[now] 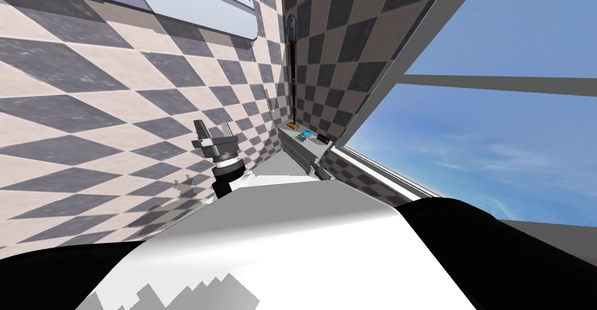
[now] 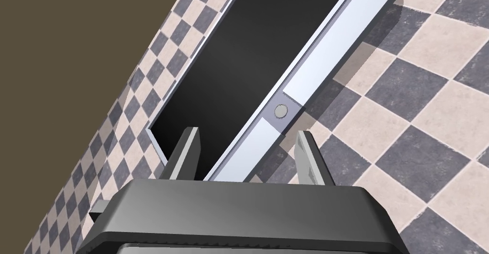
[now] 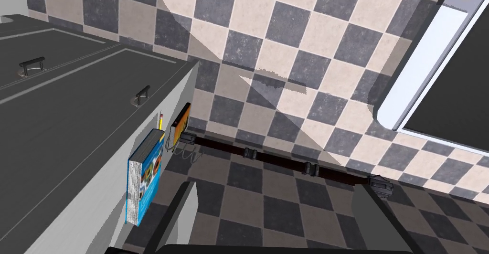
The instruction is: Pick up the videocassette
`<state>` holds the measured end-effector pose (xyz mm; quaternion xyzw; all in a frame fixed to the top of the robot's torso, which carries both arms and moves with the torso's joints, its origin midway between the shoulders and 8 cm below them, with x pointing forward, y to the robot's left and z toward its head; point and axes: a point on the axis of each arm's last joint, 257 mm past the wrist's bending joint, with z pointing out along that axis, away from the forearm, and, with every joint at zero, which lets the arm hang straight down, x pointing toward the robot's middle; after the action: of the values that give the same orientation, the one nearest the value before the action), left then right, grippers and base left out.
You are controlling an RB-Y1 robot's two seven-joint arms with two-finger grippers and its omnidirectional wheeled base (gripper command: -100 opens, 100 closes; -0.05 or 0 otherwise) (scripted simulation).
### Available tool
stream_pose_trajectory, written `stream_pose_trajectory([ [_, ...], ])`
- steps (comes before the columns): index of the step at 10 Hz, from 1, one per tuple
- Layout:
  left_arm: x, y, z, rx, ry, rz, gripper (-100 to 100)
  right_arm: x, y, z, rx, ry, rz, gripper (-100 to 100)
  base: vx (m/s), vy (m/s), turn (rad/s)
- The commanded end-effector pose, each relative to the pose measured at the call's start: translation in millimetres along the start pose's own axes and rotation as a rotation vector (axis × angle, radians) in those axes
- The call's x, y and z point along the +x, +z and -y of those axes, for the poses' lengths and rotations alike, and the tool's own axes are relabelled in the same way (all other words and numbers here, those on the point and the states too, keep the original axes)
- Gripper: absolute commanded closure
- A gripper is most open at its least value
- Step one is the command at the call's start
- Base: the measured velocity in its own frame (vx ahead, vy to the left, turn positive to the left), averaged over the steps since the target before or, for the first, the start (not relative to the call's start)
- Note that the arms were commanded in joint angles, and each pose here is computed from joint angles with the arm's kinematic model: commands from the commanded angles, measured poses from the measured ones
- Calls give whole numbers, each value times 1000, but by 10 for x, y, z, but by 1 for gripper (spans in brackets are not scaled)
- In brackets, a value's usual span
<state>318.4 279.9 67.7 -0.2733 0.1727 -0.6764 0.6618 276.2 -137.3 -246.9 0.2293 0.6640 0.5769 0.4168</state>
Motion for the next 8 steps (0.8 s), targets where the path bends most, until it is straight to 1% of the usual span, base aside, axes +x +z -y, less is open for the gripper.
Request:
stream_pose_trajectory([
  [1, 0, 0, 0, 0, 0, 0, 0, 97, -67, 160, 42, -10, -40, -100, -11, 32, 81],
  [2, 0, 0, 0, 0, 0, 0, 0, 284, -250, 409, 110, -18, -102, -100, -11, 40, 178],
  [3, 0, 0, 0, 0, 0, 0, 0, 285, -283, 455, 122, -22, -109, -100, -8, 30, 100],
  [4, 0, 0, 0, 0, 0, 0, 0, 459, -494, 693, 189, -29, -167, -100, 0, 41, 187],
  [5, 0, 0, 0, 0, 0, 0, 0, 454, -546, 746, 204, -36, -178, -100, 4, 29, 98],
  [6, -1, 0, 0, 0, 0, 0, 0, 602, -795, 948, 266, -52, -243, -100, 13, 37, 181],
  [7, 0, 0, 0, 0, 0, 0, 0, 599, -852, 1025, 286, -52, -247, -100, 14, 24, 96],
  [8, -1, 0, 0, 0, 0, 0, 0, 734, -1152, 1268, 360, -61, -304, -100, 28, 27, 178],
])
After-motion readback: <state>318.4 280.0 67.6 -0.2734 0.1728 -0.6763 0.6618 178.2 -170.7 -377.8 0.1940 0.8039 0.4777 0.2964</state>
